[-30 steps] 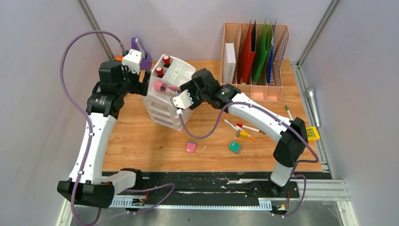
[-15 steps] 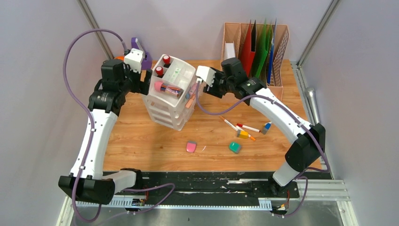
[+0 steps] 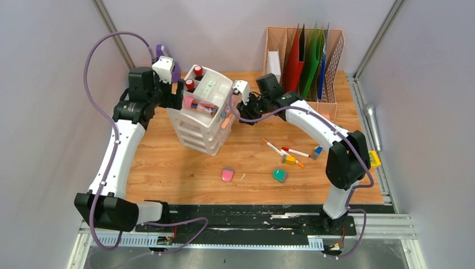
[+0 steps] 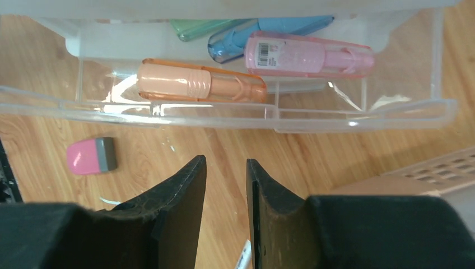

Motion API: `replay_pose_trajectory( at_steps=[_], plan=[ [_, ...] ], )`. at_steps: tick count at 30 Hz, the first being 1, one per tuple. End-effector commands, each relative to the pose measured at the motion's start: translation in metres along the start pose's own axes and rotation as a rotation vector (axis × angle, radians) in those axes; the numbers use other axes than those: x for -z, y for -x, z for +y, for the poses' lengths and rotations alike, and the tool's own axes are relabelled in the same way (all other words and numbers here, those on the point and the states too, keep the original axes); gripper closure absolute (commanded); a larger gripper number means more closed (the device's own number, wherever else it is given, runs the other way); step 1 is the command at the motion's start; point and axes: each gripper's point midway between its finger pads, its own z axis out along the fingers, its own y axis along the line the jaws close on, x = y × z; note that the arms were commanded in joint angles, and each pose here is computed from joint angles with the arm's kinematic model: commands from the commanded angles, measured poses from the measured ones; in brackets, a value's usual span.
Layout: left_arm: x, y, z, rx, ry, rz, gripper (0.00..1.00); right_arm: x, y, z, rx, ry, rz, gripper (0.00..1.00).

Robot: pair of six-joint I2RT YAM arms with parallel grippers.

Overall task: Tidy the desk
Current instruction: Place the stationery in the drawer, then close the drawer in the storage box.

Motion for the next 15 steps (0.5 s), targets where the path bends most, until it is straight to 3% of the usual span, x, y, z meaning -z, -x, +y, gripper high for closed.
replay_pose_trajectory(
  at_steps=[1, 7, 15],
  plan=[
    [-0.002, 0.025, -0.002, 0.052, -0.019, -0.073, 0.0, -0.007, 0.049, 0.012, -0.035, 0.083, -0.142, 0.67],
    [-0.007, 0.018, -0.009, 0.075, -0.051, -0.061, 0.0, -0.018, 0.07, 0.011, -0.079, 0.101, -0.222, 0.67],
    [-0.012, 0.01, -0.017, 0.089, -0.088, -0.048, 0.0, -0.03, 0.089, 0.012, -0.152, 0.142, -0.299, 0.59]
  ],
)
